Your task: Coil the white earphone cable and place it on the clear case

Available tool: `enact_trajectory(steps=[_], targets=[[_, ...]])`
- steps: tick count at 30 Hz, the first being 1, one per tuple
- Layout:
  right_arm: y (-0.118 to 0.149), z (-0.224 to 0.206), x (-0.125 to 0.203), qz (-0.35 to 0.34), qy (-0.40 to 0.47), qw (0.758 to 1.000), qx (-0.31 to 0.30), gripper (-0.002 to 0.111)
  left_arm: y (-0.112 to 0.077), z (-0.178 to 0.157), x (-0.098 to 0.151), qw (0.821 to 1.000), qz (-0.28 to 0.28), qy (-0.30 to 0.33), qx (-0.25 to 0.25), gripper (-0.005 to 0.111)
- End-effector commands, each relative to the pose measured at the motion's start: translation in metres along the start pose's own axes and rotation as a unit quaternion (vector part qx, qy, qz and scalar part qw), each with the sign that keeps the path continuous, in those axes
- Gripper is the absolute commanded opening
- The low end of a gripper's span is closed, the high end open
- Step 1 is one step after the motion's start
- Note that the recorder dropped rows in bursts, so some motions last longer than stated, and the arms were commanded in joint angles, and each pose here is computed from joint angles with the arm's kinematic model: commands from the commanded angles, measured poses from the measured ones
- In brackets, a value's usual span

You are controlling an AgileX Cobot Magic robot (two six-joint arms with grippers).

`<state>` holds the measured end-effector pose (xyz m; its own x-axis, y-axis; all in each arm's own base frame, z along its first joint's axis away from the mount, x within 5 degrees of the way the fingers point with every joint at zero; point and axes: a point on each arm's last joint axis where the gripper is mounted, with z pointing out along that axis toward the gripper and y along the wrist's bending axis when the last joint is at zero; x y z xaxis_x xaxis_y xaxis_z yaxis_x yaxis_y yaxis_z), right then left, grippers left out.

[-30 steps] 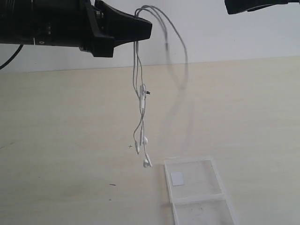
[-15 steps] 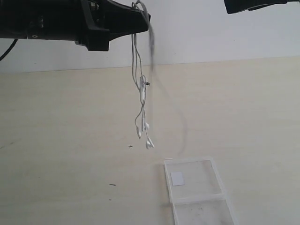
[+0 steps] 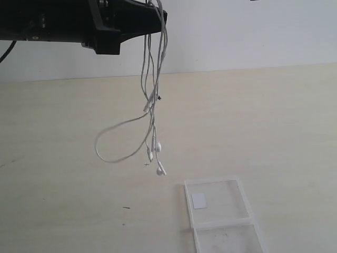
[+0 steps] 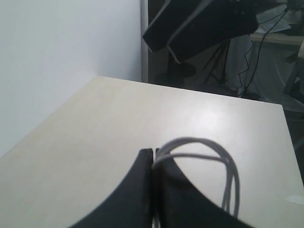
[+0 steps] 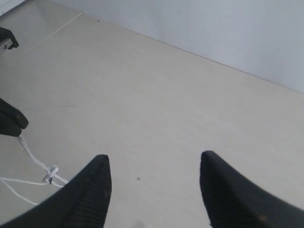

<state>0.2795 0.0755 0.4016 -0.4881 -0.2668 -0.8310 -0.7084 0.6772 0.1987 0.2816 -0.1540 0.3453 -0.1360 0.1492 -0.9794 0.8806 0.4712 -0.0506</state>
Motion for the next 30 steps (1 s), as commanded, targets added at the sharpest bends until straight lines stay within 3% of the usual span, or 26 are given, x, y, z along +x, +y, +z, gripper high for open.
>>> enact_trajectory(steps=[1,14,23,30], targets=[[0.002,0.002,0.006,-0.006,-0.004,1.0,-0.013,0.054,0.0,-0.003,-0.005,1.0,0.011,-0.007,-0.006,0.0],[0.003,0.033,0.054,-0.034,-0.026,0.995,-0.091,0.054,-0.002,-0.006,-0.007,1.0,0.025,-0.004,-0.007,0.0],[0.007,0.055,0.087,-0.032,-0.174,0.974,-0.143,0.054,-0.003,-0.006,-0.008,1.0,0.008,-0.008,-0.005,0.0],[0.015,0.075,0.095,-0.037,-0.153,0.968,-0.196,0.054,-0.001,-0.008,-0.011,1.0,-0.013,-0.018,-0.02,0.0]])
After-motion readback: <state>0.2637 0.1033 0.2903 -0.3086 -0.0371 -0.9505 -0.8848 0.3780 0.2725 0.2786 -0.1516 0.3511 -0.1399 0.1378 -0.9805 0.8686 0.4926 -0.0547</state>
